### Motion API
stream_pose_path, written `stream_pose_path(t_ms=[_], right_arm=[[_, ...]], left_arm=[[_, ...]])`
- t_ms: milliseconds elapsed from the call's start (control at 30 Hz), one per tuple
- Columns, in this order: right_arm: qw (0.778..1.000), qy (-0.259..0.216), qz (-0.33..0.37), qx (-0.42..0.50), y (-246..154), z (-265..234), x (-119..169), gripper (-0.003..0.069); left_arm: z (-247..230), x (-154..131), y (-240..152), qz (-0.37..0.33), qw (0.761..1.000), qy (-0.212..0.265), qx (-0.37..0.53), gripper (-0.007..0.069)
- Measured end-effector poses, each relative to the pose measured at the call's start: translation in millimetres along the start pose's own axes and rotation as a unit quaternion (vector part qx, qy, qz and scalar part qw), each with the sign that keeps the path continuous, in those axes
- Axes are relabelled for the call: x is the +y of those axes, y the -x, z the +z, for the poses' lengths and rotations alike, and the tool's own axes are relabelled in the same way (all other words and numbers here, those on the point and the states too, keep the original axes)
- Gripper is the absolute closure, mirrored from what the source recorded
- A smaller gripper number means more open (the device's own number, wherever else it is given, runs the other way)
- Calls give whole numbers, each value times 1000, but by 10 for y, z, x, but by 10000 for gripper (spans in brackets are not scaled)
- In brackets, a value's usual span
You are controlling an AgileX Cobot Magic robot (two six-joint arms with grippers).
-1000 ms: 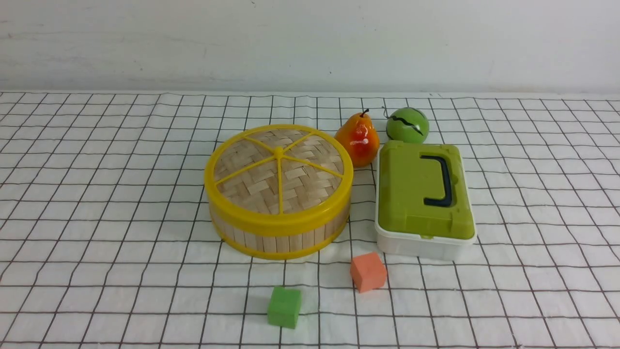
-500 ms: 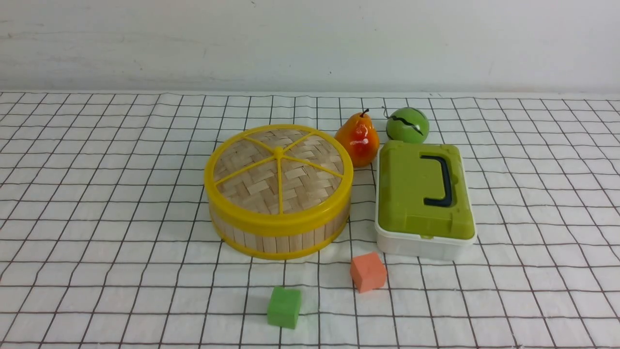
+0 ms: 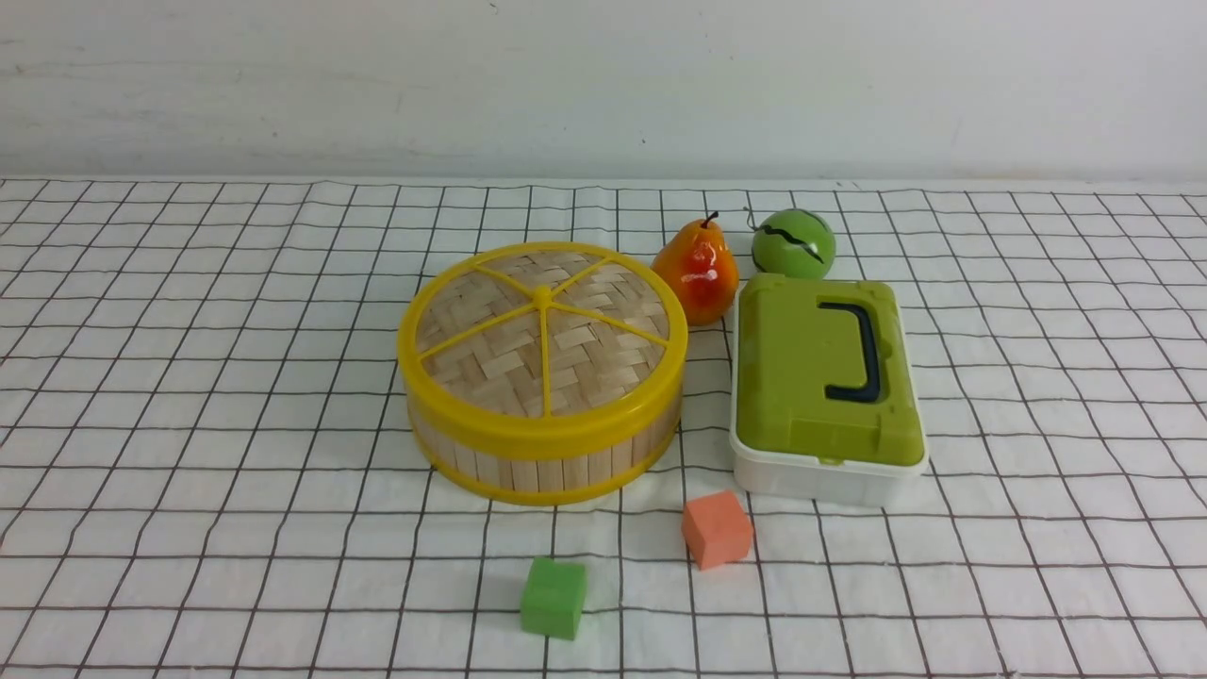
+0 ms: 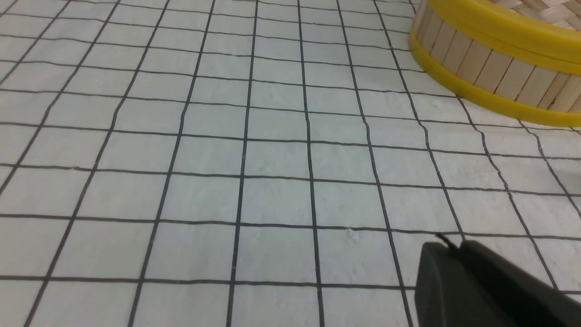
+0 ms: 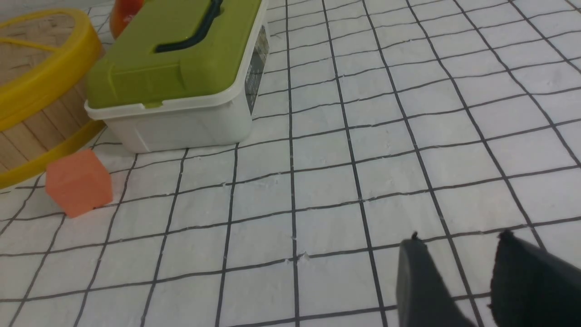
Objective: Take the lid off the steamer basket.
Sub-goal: Use the left arm to lift the lid of the steamer
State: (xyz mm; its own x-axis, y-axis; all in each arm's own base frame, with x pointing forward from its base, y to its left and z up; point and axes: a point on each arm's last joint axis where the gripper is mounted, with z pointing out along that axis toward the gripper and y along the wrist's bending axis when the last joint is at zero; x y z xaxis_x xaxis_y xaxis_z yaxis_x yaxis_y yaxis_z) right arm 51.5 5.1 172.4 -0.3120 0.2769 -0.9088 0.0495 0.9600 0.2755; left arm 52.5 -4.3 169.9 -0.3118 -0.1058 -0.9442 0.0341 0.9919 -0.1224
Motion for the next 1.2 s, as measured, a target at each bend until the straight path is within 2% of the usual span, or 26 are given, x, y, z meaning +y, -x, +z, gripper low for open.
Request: stream_pose_path(t_ms=[867, 1000, 1100, 1133, 1200], right_arm=[[1000, 0, 0, 0, 0, 0, 0, 419], [1000, 0, 0, 0, 0, 0, 0, 419], [1000, 0, 0, 0, 0, 0, 0, 419], [1000, 0, 0, 0, 0, 0, 0, 419], [1000, 0, 0, 0, 0, 0, 0, 419]], left_arm=[[-1, -3, 37, 0, 1000, -2, -20, 568], [-6, -10, 103, 0, 998, -5, -57, 568], [-46, -27, 284, 0, 987, -15, -158, 566], [-50, -28, 296, 0, 986, -16, -165, 565], [-115, -42, 440, 0, 968, -24, -250, 564]])
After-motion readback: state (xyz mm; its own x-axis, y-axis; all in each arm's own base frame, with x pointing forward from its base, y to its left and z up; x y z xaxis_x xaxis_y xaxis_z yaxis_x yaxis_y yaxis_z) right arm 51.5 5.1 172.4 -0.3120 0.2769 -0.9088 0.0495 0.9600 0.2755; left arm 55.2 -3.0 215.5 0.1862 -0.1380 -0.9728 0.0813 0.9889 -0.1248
